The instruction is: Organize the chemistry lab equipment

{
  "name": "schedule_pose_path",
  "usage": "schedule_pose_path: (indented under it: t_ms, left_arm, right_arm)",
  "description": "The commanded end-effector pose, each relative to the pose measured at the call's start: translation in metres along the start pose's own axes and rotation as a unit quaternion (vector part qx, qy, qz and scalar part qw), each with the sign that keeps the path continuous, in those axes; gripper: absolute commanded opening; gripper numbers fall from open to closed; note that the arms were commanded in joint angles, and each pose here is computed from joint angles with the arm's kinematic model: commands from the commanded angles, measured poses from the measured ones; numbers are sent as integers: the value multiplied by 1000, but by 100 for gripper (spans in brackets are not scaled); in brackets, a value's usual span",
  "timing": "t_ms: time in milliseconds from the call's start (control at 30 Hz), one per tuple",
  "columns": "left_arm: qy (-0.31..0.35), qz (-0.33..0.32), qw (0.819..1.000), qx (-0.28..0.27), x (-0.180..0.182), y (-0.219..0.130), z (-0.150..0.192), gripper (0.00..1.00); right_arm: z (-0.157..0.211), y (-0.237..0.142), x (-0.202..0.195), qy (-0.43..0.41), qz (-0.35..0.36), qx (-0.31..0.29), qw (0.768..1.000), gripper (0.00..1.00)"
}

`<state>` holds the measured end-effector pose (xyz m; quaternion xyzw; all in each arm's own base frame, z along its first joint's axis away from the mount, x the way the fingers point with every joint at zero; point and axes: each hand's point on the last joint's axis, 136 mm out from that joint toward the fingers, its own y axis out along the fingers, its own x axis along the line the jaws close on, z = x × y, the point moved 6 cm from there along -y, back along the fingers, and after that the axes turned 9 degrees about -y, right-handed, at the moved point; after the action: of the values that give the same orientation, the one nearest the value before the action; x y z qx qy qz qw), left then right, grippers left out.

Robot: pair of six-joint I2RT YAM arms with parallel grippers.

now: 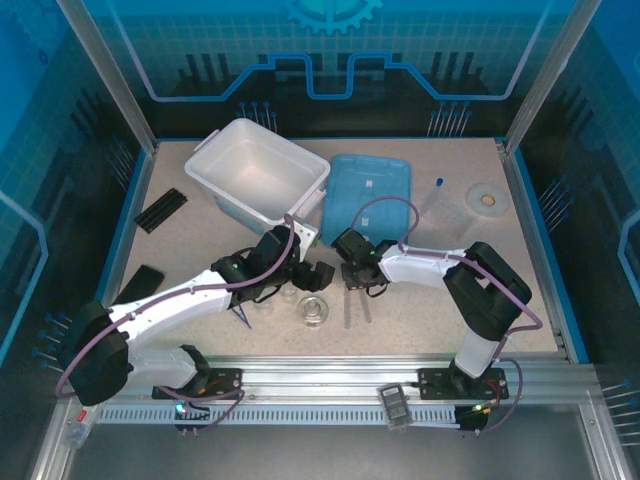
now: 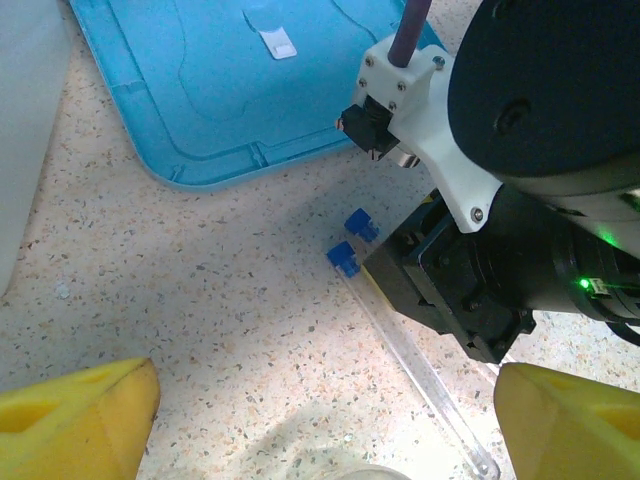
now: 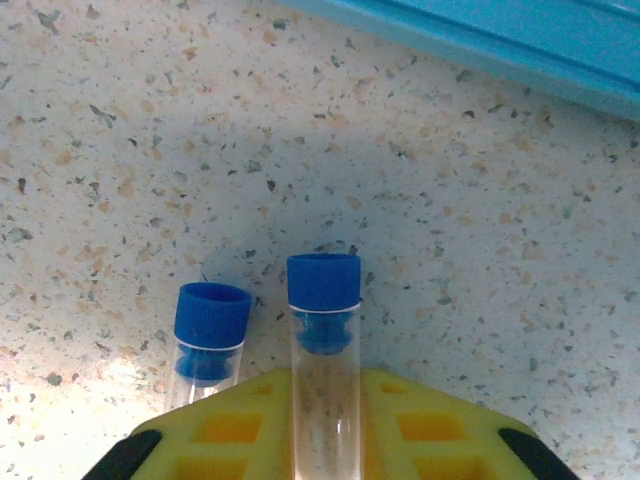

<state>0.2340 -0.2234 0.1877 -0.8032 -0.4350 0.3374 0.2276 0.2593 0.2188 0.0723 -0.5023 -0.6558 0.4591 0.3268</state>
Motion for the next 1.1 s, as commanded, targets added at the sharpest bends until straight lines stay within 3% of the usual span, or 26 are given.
schedule_pose_path:
  t_ms: [0,433,800,1067]
  left_arm:
    - [0,11,1000,-5,-4,-3,-2,88]
    - [-19,79,997,-6,-26,-8,-8,88]
    - [-77,209,975,-15,-61,-4,-13,87]
    - [-113,271,956,-14,-78,3,-18,86]
  right_arm:
    - [5,-3,-4,3,18,-1,1000,21]
    - [-28,-85,-38,45,-5,-122,991,19]
    - [-43,-165,-44,123,-82,-272,951,18]
    - [-49,-187,-29,154,-137,-319,925,18]
